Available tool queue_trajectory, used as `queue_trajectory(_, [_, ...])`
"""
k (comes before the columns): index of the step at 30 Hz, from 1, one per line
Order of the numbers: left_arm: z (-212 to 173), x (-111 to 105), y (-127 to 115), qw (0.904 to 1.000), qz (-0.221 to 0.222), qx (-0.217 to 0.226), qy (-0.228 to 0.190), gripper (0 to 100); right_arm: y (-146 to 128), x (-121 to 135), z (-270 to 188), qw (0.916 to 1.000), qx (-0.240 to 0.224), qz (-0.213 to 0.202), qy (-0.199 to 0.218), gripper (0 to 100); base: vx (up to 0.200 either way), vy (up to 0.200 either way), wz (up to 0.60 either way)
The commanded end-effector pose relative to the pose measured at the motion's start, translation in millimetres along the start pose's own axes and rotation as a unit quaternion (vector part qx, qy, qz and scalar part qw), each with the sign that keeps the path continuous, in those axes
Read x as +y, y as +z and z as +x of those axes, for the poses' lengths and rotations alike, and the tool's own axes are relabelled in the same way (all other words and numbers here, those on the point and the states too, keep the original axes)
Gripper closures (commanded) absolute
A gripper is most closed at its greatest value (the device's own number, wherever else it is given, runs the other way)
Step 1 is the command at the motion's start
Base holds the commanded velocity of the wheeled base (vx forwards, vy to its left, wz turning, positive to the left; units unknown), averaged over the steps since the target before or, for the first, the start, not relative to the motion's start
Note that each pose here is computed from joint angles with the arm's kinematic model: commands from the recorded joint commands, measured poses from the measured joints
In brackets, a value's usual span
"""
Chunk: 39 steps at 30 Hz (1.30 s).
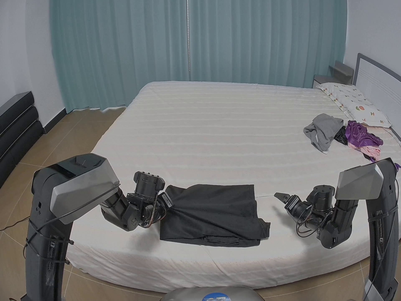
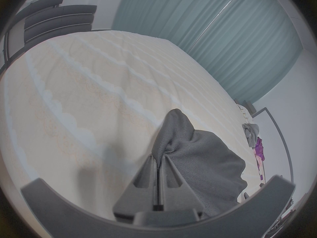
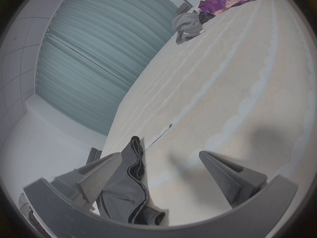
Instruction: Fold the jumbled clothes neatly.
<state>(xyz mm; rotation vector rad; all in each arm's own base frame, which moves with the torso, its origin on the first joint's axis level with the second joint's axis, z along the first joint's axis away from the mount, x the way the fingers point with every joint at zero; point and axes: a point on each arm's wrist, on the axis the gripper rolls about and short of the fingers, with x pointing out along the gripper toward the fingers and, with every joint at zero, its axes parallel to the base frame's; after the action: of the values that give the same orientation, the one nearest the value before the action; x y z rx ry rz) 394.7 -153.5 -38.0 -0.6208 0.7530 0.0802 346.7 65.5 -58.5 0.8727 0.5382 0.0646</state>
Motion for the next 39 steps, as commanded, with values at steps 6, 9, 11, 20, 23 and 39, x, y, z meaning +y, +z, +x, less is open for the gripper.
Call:
queue_trajectory(6, [-1, -1, 0, 1.0000, -0.003, -0.001, -0.001, 0, -1, 0, 0, 1.0000, 0.001, 0.000, 0.000, 0, 0.000, 0.000, 0.00])
queue_trajectory(9, [-1, -1, 1, 1.0000, -0.008, -0.001, -0.001, 0, -1, 0, 0, 1.0000, 0.001, 0.000, 0.000, 0, 0.000, 0.000, 0.00])
queue_trajectory(11, [-1, 0, 2, 1.0000, -0.009, -0.002, -0.001, 0, -1, 0, 0, 1.0000, 0.001, 0.000, 0.000, 0, 0.000, 0.000, 0.00])
queue_trajectory(20, [-3, -1, 7, 0.9995, -0.030, -0.007, -0.003, 0, 0, 0, 0, 1.0000, 0.001, 0.000, 0.001, 0, 0.000, 0.000, 0.00])
queue_trajectory(23, [-8, 1, 17, 0.9984, -0.055, -0.015, -0.003, 0, -1, 0, 0, 1.0000, 0.001, 0.000, 0.000, 0, 0.000, 0.000, 0.00])
queue_trajectory(39, [-95, -16, 68, 0.9868, -0.086, -0.133, -0.034, 0, 32, 39, -49, 0.9984, -0.043, -0.010, 0.034, 0, 0.000, 0.000, 0.00])
